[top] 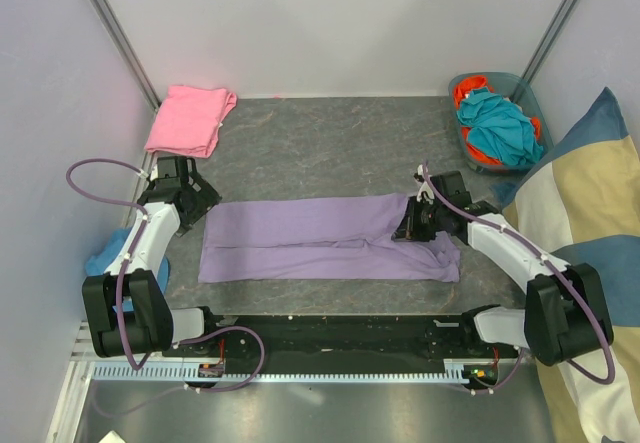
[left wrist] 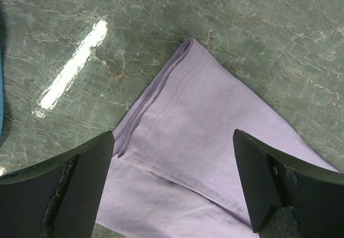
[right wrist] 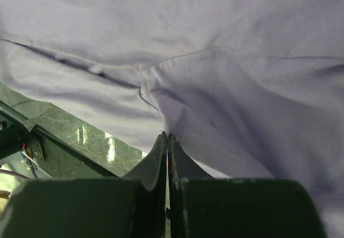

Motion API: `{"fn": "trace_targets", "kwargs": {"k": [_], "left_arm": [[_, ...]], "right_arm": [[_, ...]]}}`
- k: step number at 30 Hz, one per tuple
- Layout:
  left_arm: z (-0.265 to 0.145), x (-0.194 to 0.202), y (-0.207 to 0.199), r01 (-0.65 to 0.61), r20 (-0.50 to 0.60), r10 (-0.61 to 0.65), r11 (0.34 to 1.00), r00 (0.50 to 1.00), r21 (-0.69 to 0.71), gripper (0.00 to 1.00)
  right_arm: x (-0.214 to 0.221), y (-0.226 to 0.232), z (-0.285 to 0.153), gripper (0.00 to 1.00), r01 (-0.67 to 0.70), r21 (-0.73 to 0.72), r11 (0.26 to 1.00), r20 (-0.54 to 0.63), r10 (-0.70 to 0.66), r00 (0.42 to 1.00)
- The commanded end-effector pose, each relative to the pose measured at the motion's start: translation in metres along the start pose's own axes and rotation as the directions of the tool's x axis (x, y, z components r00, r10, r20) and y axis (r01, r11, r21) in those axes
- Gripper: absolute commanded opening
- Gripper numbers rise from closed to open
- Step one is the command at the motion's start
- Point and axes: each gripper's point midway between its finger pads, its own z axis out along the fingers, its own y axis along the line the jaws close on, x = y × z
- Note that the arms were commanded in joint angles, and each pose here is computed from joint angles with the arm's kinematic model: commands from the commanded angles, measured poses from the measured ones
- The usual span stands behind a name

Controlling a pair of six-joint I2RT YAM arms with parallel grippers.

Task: Fold and stack the t-shirts
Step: Fold the other side of the tshirt into a rectangle

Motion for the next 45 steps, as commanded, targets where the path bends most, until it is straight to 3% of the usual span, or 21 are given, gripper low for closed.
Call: {"fn": "trace_targets", "kwargs": {"k": [1,15,17,19,24,32,37,44,45], "left_arm": [[0.0,-0.002,-0.003,0.017,0.012,-0.017,1.0,1.0,0.016,1.0],[0.001,-0.001,-0.003,0.015,0.007,-0.016,1.0,1.0,0.021,1.0],[0.001,0.0,-0.003,0.017,0.007,-0.017,1.0,1.0,0.021,1.0],[0.001,0.0,-0.003,0.018,0.005,-0.018,1.0,1.0,0.02,1.0],[0.0,0.0,-0.003,0.02,0.006,-0.02,1.0,1.0,0.022,1.0],[-0.009,-0.011,-0.011,0.006,0.04,-0.008,0.998,0.999,0.059,1.0],[-0.024,-0.031,-0.036,-0.096,0.12,0.075,0.979,0.99,0.178,1.0],[-0.057,-0.043,-0.098,-0.277,0.228,0.203,0.888,0.952,0.367,1.0],[-0.065,-0.034,-0.121,-0.334,0.249,0.248,0.848,0.936,0.411,1.0]], "right_arm": [[0.008,0.01,-0.008,0.0,0.023,-0.03,0.999,-0.015,-0.023,1.0],[0.036,0.021,-0.015,0.0,0.034,-0.065,0.997,-0.1,-0.041,0.994],[0.04,0.022,-0.018,0.14,0.044,-0.07,0.997,-0.119,-0.052,0.992],[0.041,0.025,-0.02,0.42,0.061,-0.076,0.995,-0.125,-0.07,0.99],[0.025,0.037,-0.033,0.61,0.087,-0.077,0.993,-0.073,-0.093,0.993],[-0.038,0.037,-0.04,0.65,0.046,0.048,0.998,0.166,-0.053,0.985],[-0.056,0.018,-0.031,0.67,-0.012,0.156,0.988,0.219,-0.023,0.975],[-0.077,-0.007,-0.028,0.71,-0.068,0.284,0.957,0.304,-0.023,0.953],[-0.081,-0.01,-0.029,0.72,-0.079,0.304,0.95,0.318,-0.023,0.948]]}}
